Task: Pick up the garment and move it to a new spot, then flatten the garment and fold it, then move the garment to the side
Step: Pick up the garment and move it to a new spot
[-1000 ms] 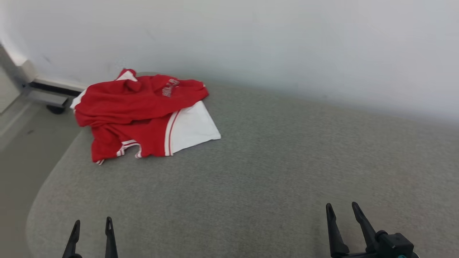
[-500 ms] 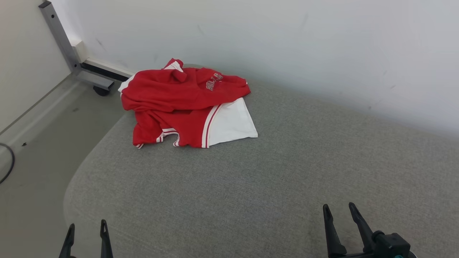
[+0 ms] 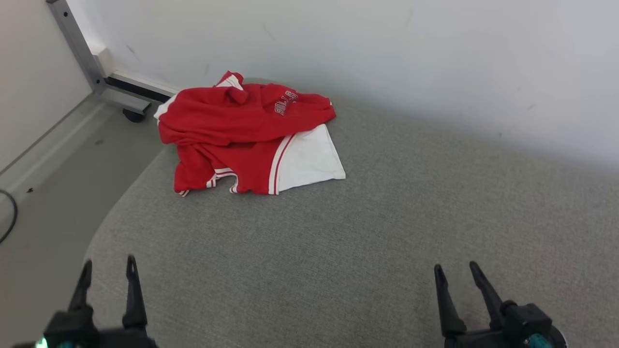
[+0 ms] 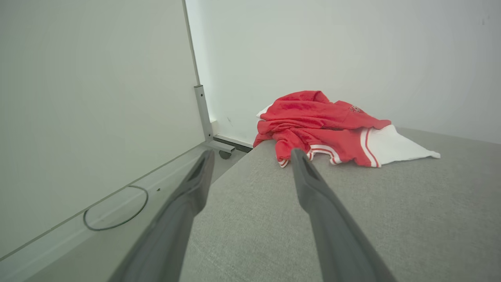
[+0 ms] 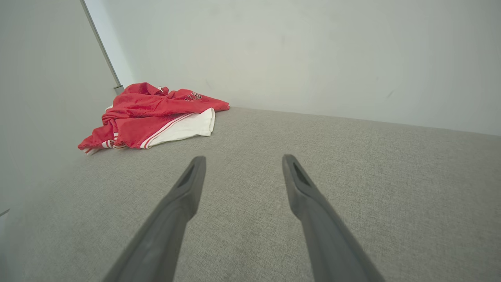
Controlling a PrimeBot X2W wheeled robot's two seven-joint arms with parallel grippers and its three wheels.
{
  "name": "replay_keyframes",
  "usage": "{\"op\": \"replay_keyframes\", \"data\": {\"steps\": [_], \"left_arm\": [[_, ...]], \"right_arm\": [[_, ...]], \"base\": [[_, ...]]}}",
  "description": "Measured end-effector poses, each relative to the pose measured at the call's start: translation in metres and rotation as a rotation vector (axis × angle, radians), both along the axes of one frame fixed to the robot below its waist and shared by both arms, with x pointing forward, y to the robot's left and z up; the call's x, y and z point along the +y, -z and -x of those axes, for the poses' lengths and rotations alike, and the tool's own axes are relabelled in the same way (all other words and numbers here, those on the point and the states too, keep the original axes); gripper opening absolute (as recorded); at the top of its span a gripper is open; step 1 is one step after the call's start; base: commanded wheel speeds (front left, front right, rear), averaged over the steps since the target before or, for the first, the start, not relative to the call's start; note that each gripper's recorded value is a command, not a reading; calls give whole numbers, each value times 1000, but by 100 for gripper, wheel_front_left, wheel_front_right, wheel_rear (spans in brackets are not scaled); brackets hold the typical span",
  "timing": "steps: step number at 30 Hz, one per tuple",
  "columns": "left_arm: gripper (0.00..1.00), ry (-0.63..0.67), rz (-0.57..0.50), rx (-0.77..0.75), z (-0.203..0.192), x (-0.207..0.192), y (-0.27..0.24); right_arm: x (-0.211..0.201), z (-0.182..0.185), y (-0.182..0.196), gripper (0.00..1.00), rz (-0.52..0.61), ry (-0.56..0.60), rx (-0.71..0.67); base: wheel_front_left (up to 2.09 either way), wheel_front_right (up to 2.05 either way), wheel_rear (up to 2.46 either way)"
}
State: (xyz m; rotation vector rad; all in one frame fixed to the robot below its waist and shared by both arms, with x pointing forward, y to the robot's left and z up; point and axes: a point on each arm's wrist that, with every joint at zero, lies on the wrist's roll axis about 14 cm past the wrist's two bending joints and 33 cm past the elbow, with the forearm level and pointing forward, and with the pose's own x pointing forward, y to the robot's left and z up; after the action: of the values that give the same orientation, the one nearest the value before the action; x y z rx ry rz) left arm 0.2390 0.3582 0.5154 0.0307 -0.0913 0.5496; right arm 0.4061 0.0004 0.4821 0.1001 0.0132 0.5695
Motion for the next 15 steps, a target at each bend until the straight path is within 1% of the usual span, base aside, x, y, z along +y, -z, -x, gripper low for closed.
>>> {"op": "replay_keyframes", "data": {"steps": [8, 9, 10, 15], "left_arm": [[100, 96, -98, -93, -76, 18, -63], [100, 96, -98, -93, -76, 18, -63], [100, 101, -96, -113, -86, 20, -71], [100, 167, -143, -105, -138, 24, -97]], "right_arm": [[-20, -23, -3, 100, 9, 67, -34], [-20, -23, -3, 100, 9, 67, -34], [-24, -26, -4, 100, 9, 77, -38], [-56, -46, -7, 100, 3, 163, -64]], "base": [[0, 0, 0], [0, 0, 0], [0, 0, 0], [0, 0, 0]]}}
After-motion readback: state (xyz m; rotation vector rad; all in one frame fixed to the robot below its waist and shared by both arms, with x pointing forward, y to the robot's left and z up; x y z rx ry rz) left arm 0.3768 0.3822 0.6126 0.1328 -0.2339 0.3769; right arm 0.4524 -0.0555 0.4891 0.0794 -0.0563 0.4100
